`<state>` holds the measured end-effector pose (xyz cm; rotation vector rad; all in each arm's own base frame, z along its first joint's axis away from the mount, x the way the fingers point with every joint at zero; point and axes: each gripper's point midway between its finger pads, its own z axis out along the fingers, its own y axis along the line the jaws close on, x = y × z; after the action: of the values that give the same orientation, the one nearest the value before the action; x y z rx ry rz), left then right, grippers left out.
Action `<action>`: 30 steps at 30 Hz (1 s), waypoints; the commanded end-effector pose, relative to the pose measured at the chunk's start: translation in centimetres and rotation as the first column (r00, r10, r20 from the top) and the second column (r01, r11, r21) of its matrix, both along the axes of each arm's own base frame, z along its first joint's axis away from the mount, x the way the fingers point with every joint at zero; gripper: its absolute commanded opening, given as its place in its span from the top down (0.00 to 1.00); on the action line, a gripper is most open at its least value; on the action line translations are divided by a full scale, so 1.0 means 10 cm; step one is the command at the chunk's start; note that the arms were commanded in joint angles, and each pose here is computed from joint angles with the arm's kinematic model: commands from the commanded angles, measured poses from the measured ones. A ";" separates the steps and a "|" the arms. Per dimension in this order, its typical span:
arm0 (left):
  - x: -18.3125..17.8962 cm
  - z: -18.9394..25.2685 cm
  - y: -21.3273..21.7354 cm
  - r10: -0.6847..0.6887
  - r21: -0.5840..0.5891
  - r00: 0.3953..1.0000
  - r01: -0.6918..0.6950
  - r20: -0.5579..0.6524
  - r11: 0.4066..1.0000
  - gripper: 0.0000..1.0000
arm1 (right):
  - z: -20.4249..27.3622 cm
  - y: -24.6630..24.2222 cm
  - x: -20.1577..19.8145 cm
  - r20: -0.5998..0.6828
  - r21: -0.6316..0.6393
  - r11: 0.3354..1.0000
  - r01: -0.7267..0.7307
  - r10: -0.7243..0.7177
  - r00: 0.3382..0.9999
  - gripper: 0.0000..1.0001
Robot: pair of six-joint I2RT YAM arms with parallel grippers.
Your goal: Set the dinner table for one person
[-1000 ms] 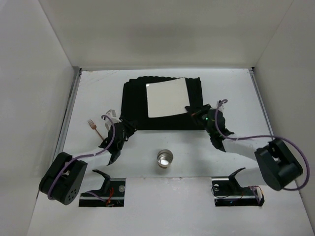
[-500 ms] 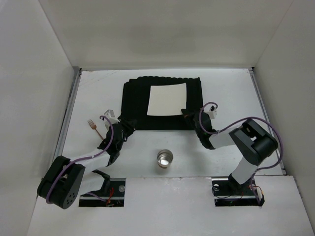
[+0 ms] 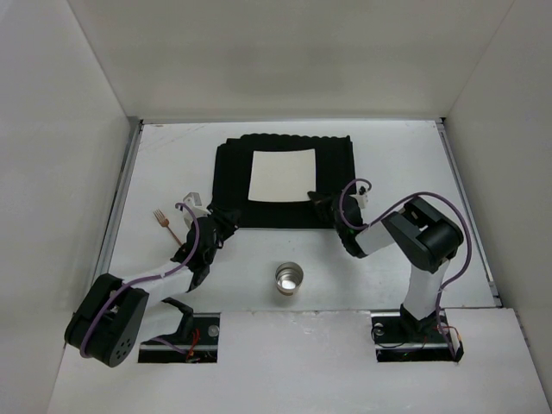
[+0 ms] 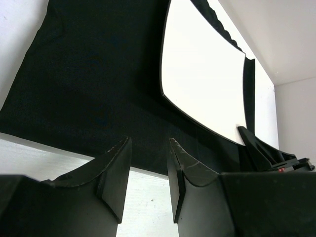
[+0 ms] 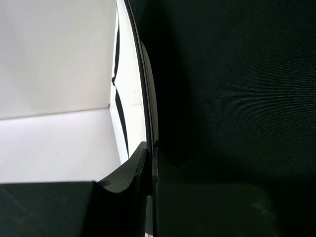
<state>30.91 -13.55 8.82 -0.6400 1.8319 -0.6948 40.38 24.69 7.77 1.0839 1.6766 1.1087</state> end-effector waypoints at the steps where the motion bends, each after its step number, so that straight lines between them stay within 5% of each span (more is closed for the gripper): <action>1: 0.01 0.11 0.00 0.005 -0.015 0.999 -0.004 0.045 1.000 0.68 | 1.12 0.13 0.22 0.280 0.307 0.949 -0.072 -0.017 0.960 1.00; 7: 0.02 0.08 0.01 0.006 -0.012 0.999 -0.006 0.034 1.000 0.68 | 0.78 0.13 0.25 0.207 0.324 0.944 -0.052 -0.018 0.978 0.98; 21: 0.03 0.00 -0.03 -0.001 -0.004 1.000 0.001 0.013 1.000 0.68 | 0.50 -0.08 0.31 0.122 0.286 0.958 -0.024 -0.012 0.992 0.62; 30: 0.05 -0.06 0.00 0.011 0.001 1.000 -0.011 -0.017 1.000 0.68 | 0.20 -0.28 0.10 0.036 0.223 0.975 0.004 -0.012 0.999 0.54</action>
<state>30.74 -13.63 7.52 -0.6433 1.8727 -0.6768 41.26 22.42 6.13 1.2388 1.6370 1.2412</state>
